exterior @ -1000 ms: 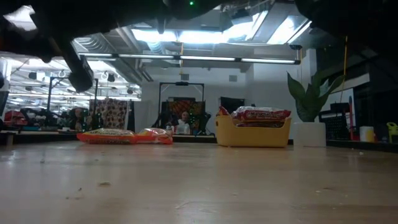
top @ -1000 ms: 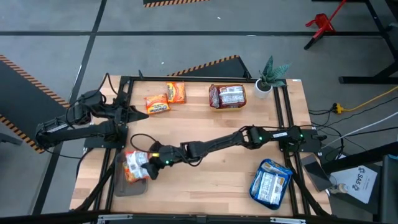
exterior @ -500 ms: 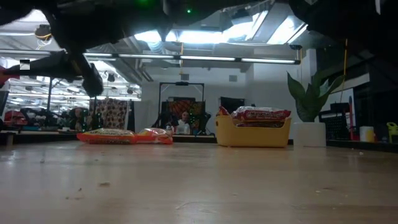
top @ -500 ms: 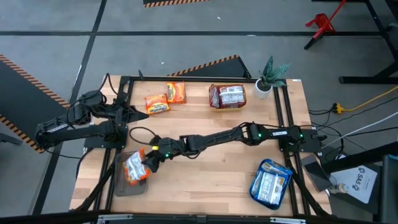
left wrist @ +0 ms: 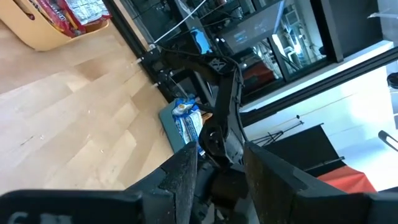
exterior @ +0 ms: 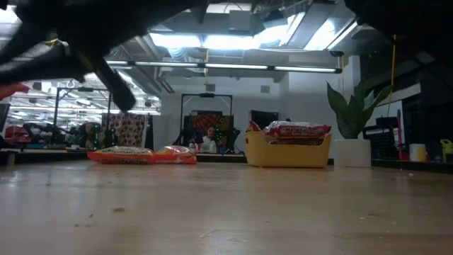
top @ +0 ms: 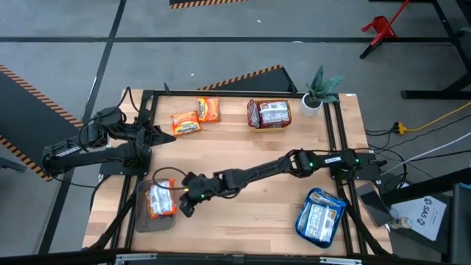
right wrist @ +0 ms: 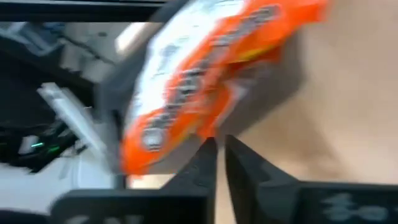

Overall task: Sort Maruchan noodles
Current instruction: Put the orange noodle pack into the black bin

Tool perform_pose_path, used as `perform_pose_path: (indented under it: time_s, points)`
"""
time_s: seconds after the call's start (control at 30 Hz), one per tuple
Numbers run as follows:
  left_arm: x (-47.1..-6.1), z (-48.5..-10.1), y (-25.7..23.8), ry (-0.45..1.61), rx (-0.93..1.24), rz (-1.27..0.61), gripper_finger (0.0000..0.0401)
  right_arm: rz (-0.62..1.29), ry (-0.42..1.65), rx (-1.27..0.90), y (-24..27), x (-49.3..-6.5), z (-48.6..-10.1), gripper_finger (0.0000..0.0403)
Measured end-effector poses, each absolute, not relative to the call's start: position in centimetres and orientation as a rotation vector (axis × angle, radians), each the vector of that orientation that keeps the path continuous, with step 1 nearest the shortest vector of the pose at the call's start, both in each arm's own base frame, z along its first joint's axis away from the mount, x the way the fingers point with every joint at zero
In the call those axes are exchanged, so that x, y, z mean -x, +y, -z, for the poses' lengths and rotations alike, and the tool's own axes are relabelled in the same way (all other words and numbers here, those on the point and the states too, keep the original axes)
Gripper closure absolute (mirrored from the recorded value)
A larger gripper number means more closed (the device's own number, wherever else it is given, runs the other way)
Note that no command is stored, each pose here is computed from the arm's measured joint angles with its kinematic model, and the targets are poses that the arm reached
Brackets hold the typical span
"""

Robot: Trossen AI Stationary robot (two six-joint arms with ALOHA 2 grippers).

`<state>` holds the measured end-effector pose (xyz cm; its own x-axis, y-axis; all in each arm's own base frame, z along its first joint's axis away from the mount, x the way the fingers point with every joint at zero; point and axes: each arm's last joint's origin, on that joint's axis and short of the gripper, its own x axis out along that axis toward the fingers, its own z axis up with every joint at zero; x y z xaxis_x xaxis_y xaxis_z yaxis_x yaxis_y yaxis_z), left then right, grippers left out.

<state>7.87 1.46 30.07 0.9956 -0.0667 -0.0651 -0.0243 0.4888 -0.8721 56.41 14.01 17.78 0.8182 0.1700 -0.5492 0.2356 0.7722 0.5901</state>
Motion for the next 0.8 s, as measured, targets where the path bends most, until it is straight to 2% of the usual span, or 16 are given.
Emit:
perform_pose_path:
  time_s: [0.17, 0.47, 0.7, 0.8]
  points:
    - [-7.9, -30.1, 1.5, 0.094, 1.06, 0.024, 0.0273, 0.077, 0.629, -0.687, 13.6, -56.4, -17.5, 0.039]
    - [-7.9, -30.0, 1.5, 0.097, 1.062, 0.009, 0.0273, -0.021, 0.556, -0.709, 13.8, -57.6, -15.7, 0.04]
    - [-7.9, -29.8, 1.6, 0.096, 1.066, -0.023, 0.0273, -0.196, 0.448, -0.706, 14.3, -58.6, -14.3, 0.0402]
    - [-7.9, -29.8, 1.6, 0.09, 1.065, -0.035, 0.0273, -0.262, 0.494, -0.695, 14.1, -58.6, -13.3, 0.0402]
